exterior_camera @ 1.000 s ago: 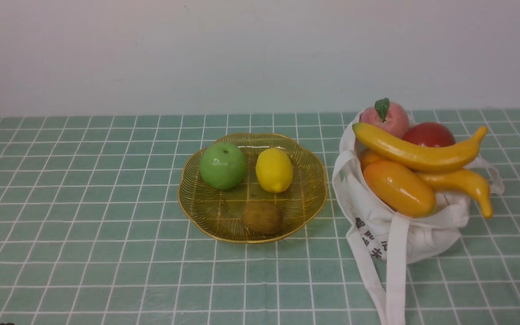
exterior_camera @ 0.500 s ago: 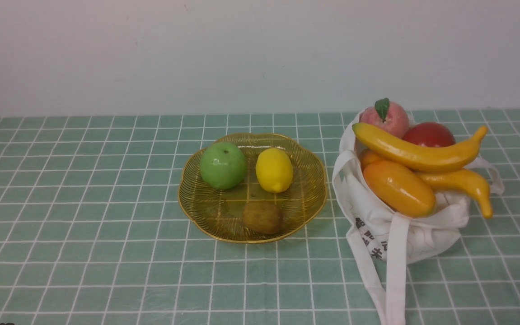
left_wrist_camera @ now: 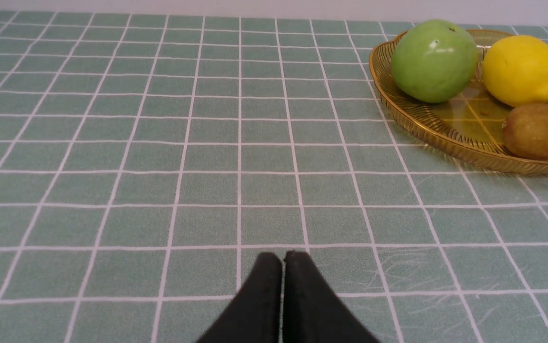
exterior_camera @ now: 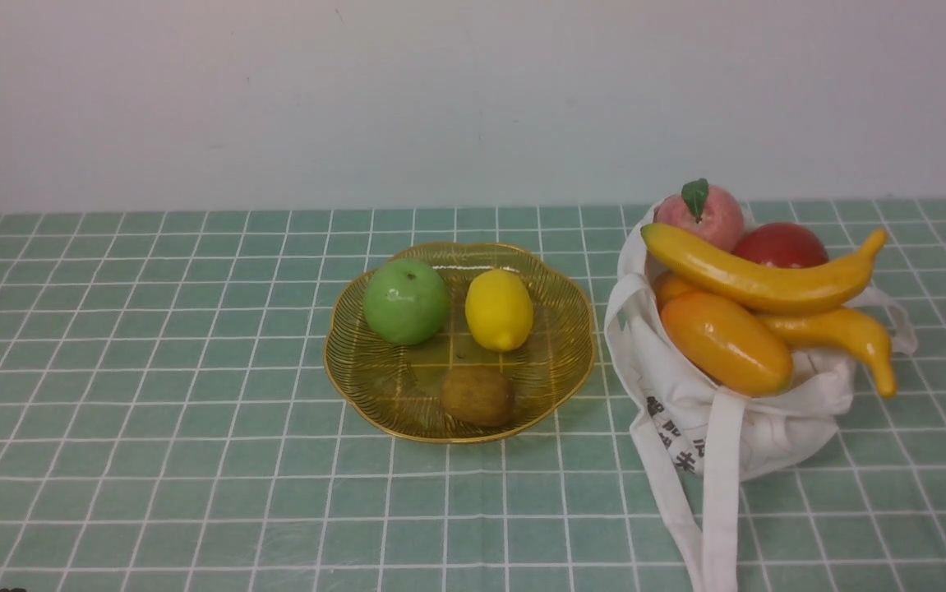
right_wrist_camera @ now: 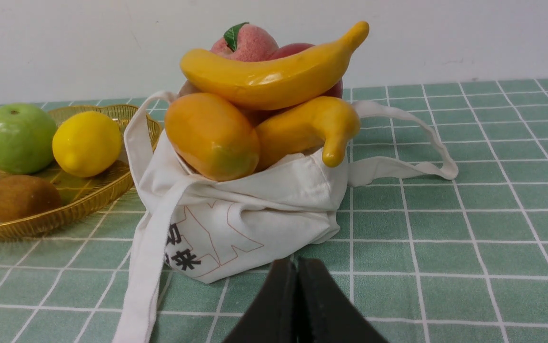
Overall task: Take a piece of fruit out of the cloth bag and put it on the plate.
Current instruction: Use the right arm to grab a mango from the bag
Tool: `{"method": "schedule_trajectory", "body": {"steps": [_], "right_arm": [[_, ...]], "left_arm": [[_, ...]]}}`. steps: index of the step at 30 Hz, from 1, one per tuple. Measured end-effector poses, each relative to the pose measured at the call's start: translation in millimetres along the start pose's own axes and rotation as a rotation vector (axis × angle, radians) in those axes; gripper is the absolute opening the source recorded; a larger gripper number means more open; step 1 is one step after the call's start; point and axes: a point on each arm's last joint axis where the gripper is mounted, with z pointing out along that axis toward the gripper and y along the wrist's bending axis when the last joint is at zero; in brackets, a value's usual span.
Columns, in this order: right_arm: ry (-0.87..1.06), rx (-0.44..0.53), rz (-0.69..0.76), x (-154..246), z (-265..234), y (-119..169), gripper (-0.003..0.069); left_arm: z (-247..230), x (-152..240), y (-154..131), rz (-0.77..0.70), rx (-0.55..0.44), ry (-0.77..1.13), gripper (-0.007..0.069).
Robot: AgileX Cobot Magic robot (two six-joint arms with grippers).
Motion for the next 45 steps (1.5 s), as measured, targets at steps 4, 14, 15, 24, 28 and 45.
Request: {"method": "schedule_trajectory", "body": {"steps": [4, 14, 15, 24, 28, 45], "right_arm": [[0.000, 0.000, 0.000, 0.0, 0.0, 0.0, -0.0015], [0.001, 0.001, -0.005, 0.1, 0.0, -0.1, -0.0015], [0.001, 0.003, -0.010, 0.1, 0.0, -0.2, -0.0015], [0.003, 0.005, -0.018, 0.2, 0.0, -0.5, -0.0015], [0.003, 0.005, -0.018, 0.2, 0.0, -0.5, -0.0015], [0.013, -0.103, 0.684, -1.6, -0.3, 9.0, -0.0015]], "left_arm": [[0.0, 0.0, 0.0, 0.000, 0.000, 0.000, -0.0008], [0.0, 0.0, 0.0, 0.000, 0.000, 0.000, -0.0008], [0.0, 0.0, 0.0, 0.000, 0.000, 0.000, -0.0008], [0.0, 0.0, 0.0, 0.000, 0.000, 0.000, -0.0008], [0.0, 0.0, 0.0, 0.000, 0.000, 0.000, -0.0008], [0.0, 0.0, 0.0, 0.000, 0.000, 0.000, -0.0008]]}}
